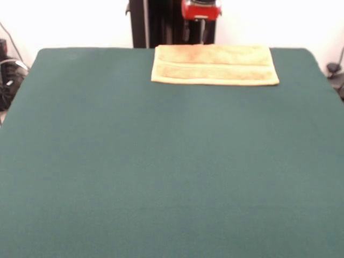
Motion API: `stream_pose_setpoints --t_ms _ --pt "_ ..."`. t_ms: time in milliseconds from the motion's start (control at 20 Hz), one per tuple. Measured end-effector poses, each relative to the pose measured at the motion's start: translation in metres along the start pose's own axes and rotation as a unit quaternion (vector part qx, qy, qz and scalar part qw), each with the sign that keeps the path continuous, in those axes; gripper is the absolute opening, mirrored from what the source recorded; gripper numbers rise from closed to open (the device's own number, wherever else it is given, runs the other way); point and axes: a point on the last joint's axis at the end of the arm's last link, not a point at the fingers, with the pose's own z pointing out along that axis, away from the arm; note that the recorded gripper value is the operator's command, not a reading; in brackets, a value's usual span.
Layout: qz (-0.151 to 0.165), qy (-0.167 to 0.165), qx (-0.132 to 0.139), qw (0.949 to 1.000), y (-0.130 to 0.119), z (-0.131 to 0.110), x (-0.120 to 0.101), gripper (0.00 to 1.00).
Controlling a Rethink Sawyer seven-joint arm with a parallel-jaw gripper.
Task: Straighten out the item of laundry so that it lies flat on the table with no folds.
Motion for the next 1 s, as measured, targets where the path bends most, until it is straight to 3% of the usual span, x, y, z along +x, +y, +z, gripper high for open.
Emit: stream_pose_setpoints --t_ms 1000 --pt "-0.002 -0.004 0.0 1.0 -0.0011 -0.0097 -0.0003 1.0"
